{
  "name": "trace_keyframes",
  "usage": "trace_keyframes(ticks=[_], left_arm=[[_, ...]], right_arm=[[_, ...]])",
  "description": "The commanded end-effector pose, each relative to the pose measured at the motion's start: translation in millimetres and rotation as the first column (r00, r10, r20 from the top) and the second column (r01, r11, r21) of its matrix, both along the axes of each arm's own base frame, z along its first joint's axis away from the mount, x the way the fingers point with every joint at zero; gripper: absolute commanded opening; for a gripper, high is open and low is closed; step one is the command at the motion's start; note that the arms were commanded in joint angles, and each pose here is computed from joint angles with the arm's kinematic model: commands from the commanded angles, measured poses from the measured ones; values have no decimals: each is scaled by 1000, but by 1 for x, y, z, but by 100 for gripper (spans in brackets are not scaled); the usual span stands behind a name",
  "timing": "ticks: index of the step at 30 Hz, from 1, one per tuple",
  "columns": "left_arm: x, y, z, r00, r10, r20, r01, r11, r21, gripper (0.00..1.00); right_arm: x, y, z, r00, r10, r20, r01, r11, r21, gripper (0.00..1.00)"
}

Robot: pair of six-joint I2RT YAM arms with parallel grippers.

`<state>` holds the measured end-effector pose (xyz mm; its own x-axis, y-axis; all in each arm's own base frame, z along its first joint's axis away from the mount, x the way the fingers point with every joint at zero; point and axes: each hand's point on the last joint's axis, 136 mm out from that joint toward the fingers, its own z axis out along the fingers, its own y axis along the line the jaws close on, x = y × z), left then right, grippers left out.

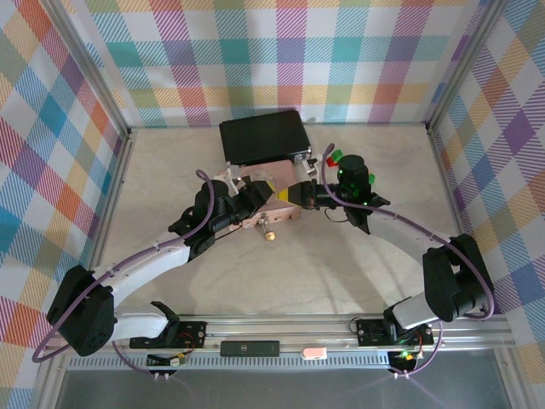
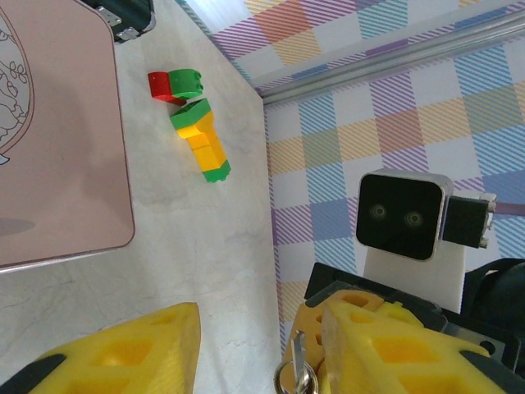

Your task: Unlock the padlock with the key

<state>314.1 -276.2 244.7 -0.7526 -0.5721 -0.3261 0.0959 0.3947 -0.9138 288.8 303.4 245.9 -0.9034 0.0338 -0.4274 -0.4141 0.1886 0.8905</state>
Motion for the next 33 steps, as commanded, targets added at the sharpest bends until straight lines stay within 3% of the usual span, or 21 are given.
trace_keyframes(ticks=[1, 12, 21, 26, 28, 32, 33], left_arm=[[-2, -5, 29, 998, -14, 58, 17, 999, -37, 43], [0, -4, 35, 997, -5, 73, 9, 999, -45, 31], [3, -10, 30, 998, -22, 62, 25, 999, -41, 29], [4, -11, 31, 998, -24, 65, 26, 999, -38, 14], [5, -12, 30, 998, -28, 63, 30, 999, -28, 2], [6, -11, 29, 997, -27, 77, 27, 1000, 9, 0], [7, -9, 28, 996, -21, 83, 19, 1000, 20, 0]], right_arm=[[5, 3, 9, 999, 25, 22, -26, 998, 48, 0], [9, 7, 8, 999, 41, 15, -42, 997, 59, 0], [11, 9, 10, 999, 46, 10, -47, 996, 80, 0], [11, 9, 9, 999, 49, 6, -49, 996, 77, 0], [12, 10, 10, 999, 52, 7, -52, 996, 76, 0], [14, 8, 15, 999, 32, 24, -33, 998, 54, 1], [14, 7, 16, 999, 21, 30, -22, 999, 42, 9]])
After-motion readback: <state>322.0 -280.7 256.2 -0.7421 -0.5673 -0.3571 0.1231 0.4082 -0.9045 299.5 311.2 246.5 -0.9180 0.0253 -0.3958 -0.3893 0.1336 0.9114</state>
